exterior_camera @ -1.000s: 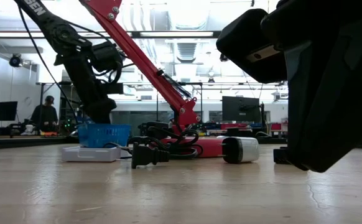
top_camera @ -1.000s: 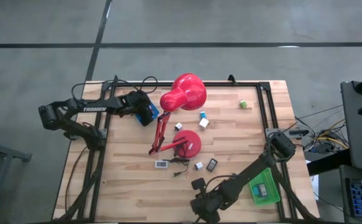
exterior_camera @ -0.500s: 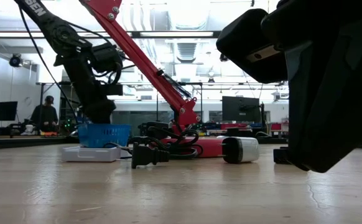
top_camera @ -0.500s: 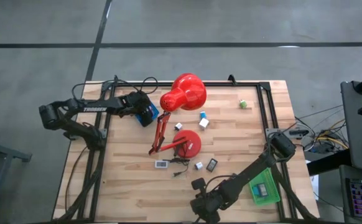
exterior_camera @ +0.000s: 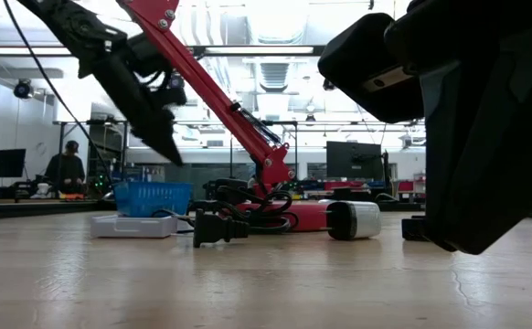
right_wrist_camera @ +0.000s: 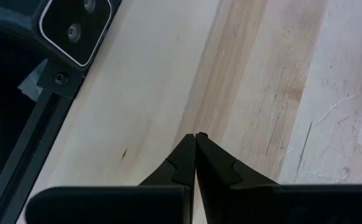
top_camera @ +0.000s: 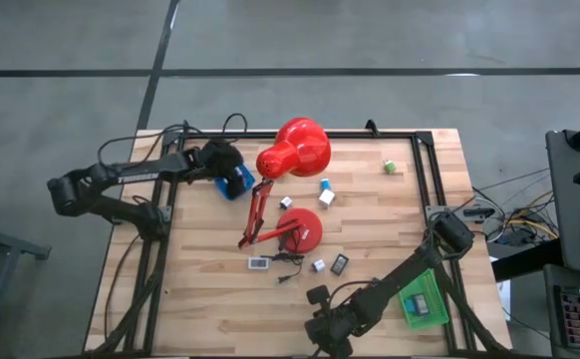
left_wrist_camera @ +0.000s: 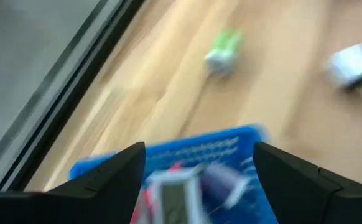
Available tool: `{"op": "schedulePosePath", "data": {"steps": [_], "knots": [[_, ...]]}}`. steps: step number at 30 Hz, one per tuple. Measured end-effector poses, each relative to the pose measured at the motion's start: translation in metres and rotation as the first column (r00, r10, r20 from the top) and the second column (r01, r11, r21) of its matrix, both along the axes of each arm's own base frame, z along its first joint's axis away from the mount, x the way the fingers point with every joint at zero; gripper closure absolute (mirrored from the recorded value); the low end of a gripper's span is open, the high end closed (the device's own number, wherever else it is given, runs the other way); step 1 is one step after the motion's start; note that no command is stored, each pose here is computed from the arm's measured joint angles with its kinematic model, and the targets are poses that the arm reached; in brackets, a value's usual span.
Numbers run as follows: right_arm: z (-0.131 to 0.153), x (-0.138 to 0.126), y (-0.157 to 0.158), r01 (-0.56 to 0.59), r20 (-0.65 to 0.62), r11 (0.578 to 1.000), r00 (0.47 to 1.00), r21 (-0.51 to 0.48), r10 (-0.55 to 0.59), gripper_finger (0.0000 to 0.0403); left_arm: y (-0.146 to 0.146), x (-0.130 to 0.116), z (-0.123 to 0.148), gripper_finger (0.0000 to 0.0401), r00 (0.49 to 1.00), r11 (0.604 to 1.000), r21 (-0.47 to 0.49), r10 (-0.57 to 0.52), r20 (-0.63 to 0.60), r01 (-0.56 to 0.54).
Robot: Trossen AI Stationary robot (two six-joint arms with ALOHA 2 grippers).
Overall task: Pick & Place Office items
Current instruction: Put the top white digital clock into the green bin
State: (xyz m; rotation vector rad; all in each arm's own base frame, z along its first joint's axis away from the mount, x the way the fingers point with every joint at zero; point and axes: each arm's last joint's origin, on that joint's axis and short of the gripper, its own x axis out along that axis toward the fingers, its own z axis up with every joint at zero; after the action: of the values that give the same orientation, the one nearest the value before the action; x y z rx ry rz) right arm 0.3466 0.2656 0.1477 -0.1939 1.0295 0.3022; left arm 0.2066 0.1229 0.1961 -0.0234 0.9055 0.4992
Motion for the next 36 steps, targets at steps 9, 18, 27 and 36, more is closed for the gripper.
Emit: {"op": "schedulePosePath", "data": {"steps": [9, 18, 27, 36], "knots": [[0.0, 0.0, 0.0, -0.003, -0.001, 1.0, 1.0, -0.003, 0.003, 0.0394, -0.003, 0.021, 0.001, 0.0104, 0.959, 0.963, 0.044, -0.27, 0.09, 0.267], [0.0, 0.0, -0.001, -0.009, -0.002, 1.0, 1.0, -0.006, 0.009, 0.0394, 0.009, 0.046, -0.014, 0.0108, 0.935, 0.934, 0.04, -0.355, 0.023, 0.354], [0.0, 0.0, -0.001, -0.005, -0.003, 1.0, 1.0, -0.004, 0.005, 0.0394, 0.026, 0.074, -0.028, 0.0108, 0.921, 0.921, 0.021, -0.388, -0.034, 0.388], [0.0, 0.0, -0.001, -0.002, -0.004, 1.0, 1.0, -0.003, 0.002, 0.0394, 0.047, 0.089, -0.042, 0.0108, 0.919, 0.924, -0.027, -0.382, -0.096, 0.381]]}}
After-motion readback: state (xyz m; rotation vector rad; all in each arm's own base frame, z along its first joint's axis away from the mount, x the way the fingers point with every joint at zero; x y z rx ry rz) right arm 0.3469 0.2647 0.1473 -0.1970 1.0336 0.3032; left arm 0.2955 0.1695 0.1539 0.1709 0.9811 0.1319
